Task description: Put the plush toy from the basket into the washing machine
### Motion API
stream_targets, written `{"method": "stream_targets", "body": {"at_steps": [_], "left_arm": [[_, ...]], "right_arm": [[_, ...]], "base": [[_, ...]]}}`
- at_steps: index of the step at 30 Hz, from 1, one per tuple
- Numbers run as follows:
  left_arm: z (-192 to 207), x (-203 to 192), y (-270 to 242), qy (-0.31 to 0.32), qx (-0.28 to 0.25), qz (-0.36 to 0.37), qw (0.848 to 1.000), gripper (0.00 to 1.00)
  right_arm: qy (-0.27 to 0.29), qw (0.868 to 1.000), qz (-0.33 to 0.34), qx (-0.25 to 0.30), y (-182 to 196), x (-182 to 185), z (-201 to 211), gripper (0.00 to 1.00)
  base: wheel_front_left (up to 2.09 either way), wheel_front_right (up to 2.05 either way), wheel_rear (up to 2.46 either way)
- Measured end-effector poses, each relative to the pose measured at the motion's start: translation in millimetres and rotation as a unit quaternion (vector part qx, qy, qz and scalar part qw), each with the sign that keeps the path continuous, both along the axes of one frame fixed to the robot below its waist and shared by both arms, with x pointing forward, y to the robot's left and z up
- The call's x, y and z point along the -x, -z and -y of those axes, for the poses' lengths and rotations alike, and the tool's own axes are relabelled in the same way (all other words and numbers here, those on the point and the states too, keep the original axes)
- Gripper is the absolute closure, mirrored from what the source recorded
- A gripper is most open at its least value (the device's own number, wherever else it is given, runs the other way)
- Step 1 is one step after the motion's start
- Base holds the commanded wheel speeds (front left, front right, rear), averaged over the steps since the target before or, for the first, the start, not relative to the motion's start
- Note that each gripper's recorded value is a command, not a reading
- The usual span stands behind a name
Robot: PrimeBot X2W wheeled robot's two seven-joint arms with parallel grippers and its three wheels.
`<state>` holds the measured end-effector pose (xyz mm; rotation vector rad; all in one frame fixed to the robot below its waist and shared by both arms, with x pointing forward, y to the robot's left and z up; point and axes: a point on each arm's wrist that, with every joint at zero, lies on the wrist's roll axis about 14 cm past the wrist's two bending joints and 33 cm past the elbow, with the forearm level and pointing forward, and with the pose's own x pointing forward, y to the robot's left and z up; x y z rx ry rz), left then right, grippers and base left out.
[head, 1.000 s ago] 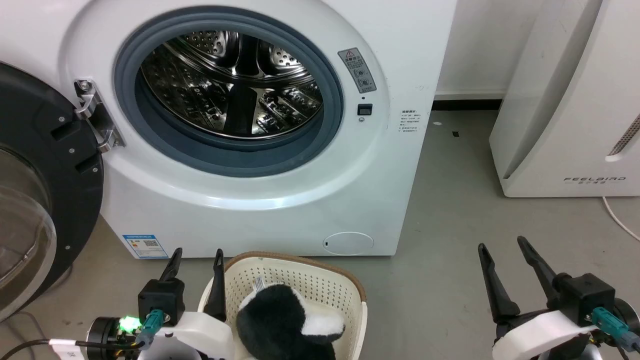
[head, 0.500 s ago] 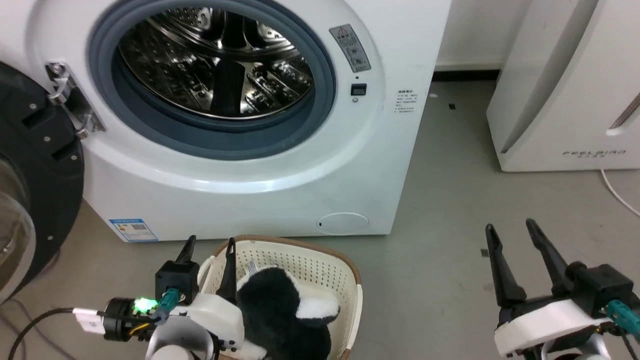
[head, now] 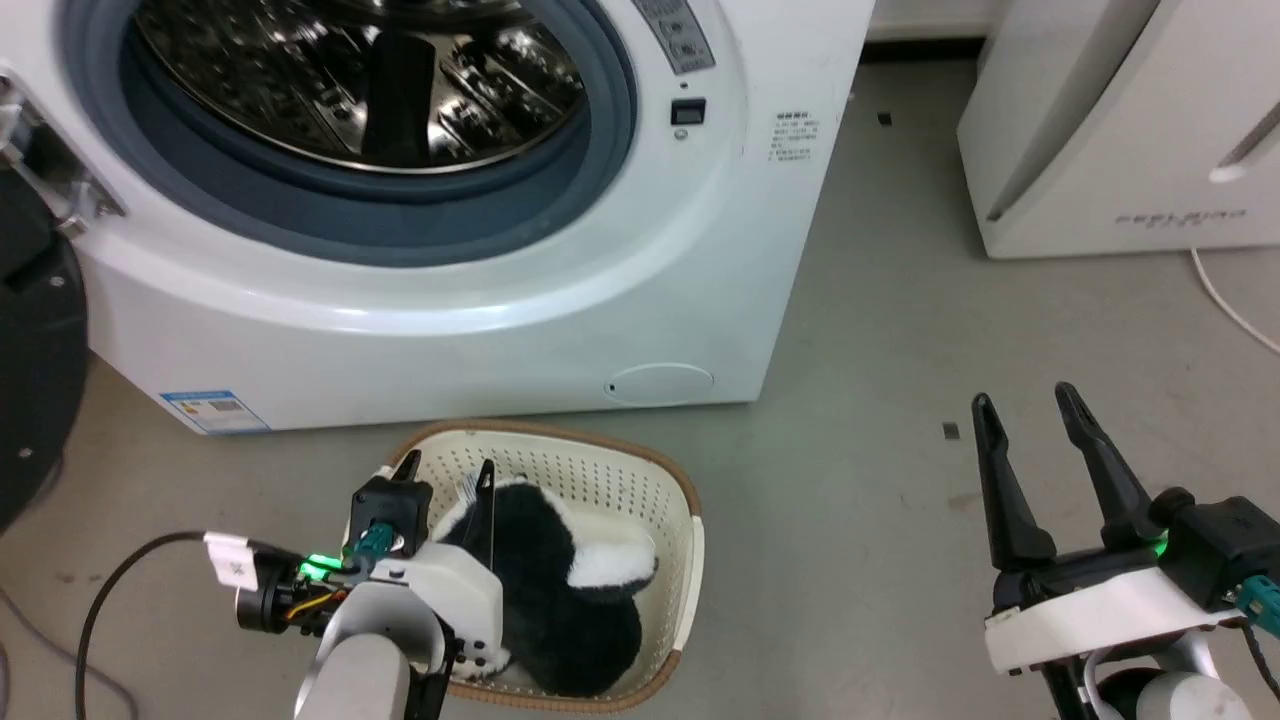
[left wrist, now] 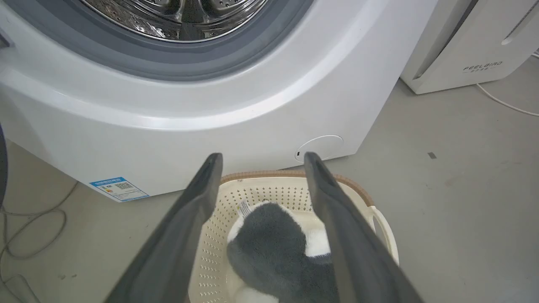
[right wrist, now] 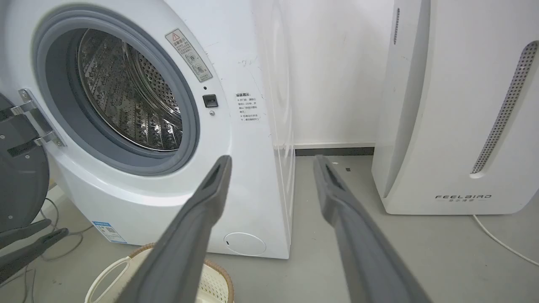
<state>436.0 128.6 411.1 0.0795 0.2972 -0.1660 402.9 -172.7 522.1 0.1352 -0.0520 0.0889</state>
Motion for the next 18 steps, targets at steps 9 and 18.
{"method": "stream_targets", "body": {"at_steps": [9,18], "left_arm": [[15,-14,47,0.033,-0.008,-0.073,0.997,0.00],[26,-23,97,0.067,-0.029,-0.152,0.986,0.00]], "right_arm": [[0.007,1.000,-0.016,-0.013,17,-11,4,0.00],[0.016,0.999,-0.026,-0.027,33,-26,10,0.00]], "base": [[0.00,0.00,0.00],[0.00,0.00,0.00]]}}
